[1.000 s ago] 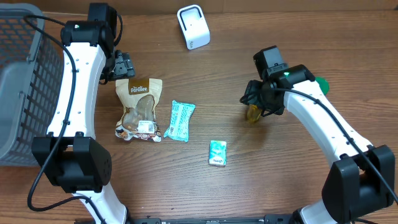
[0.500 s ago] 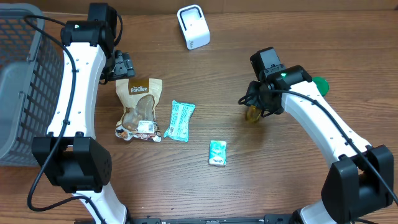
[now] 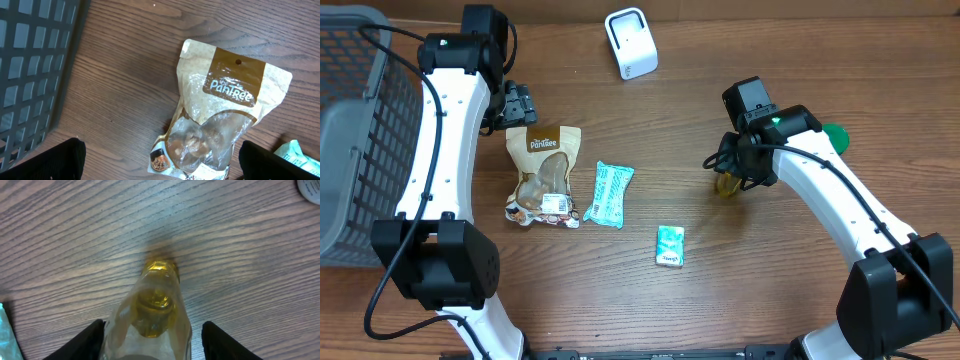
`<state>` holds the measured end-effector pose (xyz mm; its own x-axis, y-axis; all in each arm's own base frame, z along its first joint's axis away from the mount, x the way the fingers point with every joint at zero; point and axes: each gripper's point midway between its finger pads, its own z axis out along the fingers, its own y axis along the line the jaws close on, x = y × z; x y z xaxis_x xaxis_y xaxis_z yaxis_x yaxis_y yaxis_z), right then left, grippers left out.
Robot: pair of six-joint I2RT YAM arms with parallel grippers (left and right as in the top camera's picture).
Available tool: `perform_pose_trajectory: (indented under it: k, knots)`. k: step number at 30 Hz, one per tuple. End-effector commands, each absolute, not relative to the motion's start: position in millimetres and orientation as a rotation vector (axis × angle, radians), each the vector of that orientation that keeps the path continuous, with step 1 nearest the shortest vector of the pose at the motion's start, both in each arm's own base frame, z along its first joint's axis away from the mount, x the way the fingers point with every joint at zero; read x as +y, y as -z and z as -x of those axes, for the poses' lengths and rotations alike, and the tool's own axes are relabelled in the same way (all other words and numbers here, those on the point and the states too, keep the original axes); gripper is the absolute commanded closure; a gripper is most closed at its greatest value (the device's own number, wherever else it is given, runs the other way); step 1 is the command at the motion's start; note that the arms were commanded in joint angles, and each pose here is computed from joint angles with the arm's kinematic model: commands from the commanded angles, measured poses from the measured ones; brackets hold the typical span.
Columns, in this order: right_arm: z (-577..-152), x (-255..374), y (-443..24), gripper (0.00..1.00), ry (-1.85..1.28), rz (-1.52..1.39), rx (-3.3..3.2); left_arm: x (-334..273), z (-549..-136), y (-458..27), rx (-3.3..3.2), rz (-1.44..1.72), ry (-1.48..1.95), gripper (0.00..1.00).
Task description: Scan the item barcode
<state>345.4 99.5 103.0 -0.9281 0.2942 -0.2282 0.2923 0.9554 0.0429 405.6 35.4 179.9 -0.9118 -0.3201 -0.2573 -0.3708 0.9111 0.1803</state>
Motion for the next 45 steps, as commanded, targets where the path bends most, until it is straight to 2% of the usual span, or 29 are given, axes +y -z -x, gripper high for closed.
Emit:
perform_pose_trajectory:
  k: [1,15,18,20,22,32,39,43,45]
  knots:
    - [-345,98,-103,0.42,0.010,-0.435,2.872,37,-408,-190,2.820,0.516,-0.339,0.00]
    - [-342,96,-103,0.50,0.033,-0.396,2.887,37,-409,-190,2.820,0.516,-0.339,0.00]
    - [-345,96,-103,0.49,0.031,-0.348,2.883,37,-408,-190,2.821,0.515,-0.339,0.00]
    - [-345,96,-103,0.42,0.032,-0.348,2.883,37,-408,-190,2.820,0.516,-0.339,0.00]
    - [-345,97,-103,0.40,0.031,-0.348,2.882,37,-408,-190,2.820,0.516,-0.339,0.00]
    - [-346,98,-85,0.46,0.049,-0.350,2.926,37,-408,-190,2.821,0.515,-0.339,0.00]
    - [-350,99,-90,0.59,0.040,-0.350,2.913,37,-408,-190,2.821,0.515,-0.339,0.00]
    - [-350,100,-90,0.75,0.039,-0.349,2.913,37,-409,-190,2.820,0.515,-0.339,0.01]
    - [-351,100,-91,0.76,0.038,-0.350,2.911,37,-409,-190,2.820,0.515,-0.339,0.00]
